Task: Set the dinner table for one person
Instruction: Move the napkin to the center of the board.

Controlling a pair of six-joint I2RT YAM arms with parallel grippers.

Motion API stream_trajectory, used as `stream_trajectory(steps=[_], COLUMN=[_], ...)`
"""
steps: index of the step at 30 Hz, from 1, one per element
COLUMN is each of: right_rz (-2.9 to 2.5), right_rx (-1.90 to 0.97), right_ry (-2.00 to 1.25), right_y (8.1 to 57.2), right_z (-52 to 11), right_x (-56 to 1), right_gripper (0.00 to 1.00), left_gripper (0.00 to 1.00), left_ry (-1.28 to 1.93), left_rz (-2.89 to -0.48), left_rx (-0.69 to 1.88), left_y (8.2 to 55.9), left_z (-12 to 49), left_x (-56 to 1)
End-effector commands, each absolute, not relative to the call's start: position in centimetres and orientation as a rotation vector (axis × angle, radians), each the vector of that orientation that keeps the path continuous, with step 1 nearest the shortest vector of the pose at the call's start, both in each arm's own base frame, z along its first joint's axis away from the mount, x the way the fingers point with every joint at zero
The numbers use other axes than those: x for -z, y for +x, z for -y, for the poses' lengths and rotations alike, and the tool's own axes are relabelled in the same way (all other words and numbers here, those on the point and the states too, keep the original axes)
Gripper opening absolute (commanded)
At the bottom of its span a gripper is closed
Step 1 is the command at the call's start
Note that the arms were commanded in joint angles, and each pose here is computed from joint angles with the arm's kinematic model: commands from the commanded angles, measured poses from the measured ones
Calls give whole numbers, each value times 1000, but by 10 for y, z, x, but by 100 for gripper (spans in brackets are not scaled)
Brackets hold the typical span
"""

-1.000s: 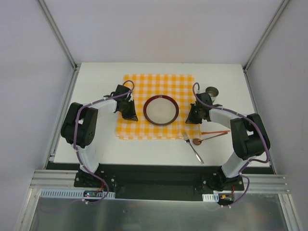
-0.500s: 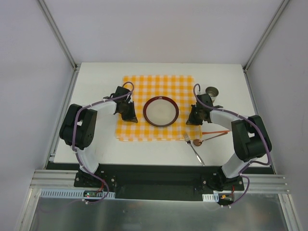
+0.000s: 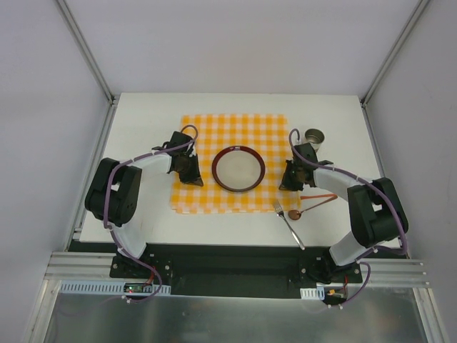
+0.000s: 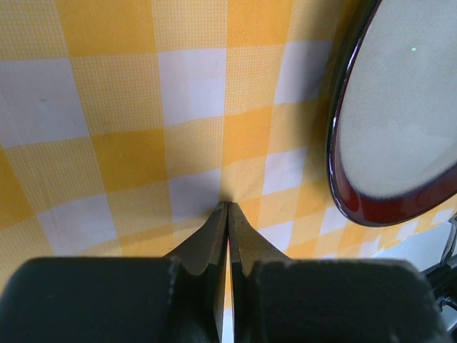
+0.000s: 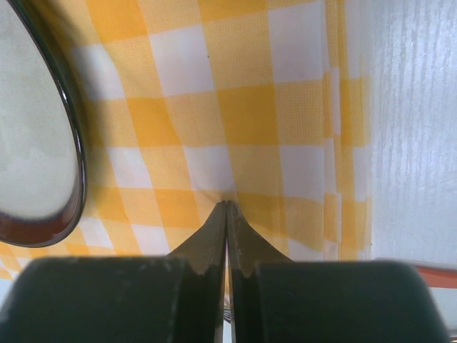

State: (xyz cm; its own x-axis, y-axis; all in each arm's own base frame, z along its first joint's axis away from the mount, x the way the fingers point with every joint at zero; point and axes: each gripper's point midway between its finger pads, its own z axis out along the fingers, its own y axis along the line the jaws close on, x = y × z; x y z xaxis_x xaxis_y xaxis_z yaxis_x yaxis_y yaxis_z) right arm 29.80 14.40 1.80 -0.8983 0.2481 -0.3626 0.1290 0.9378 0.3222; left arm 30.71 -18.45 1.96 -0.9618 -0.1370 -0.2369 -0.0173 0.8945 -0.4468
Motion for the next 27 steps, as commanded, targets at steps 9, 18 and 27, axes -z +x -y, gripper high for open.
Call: stream_trajectory(steps=[9,18,27], right_rz=[-2695,-2616,-2568], right_rx=[-349,-240,-261], right_ry=[282,224,165], right_y=[290,305,341], right_z=[-135,-121,-134], right_x=[-26,-68,-105], right_gripper=[1,24,25], left_gripper=[0,17,21], left_ry=[-118,-66,-21], left_rz=[-2846,-2762,-2695], left_rx=[588,642,670], left_y=[287,308,330], left_z=[175,187,199], left_x=[-21,-52,-83])
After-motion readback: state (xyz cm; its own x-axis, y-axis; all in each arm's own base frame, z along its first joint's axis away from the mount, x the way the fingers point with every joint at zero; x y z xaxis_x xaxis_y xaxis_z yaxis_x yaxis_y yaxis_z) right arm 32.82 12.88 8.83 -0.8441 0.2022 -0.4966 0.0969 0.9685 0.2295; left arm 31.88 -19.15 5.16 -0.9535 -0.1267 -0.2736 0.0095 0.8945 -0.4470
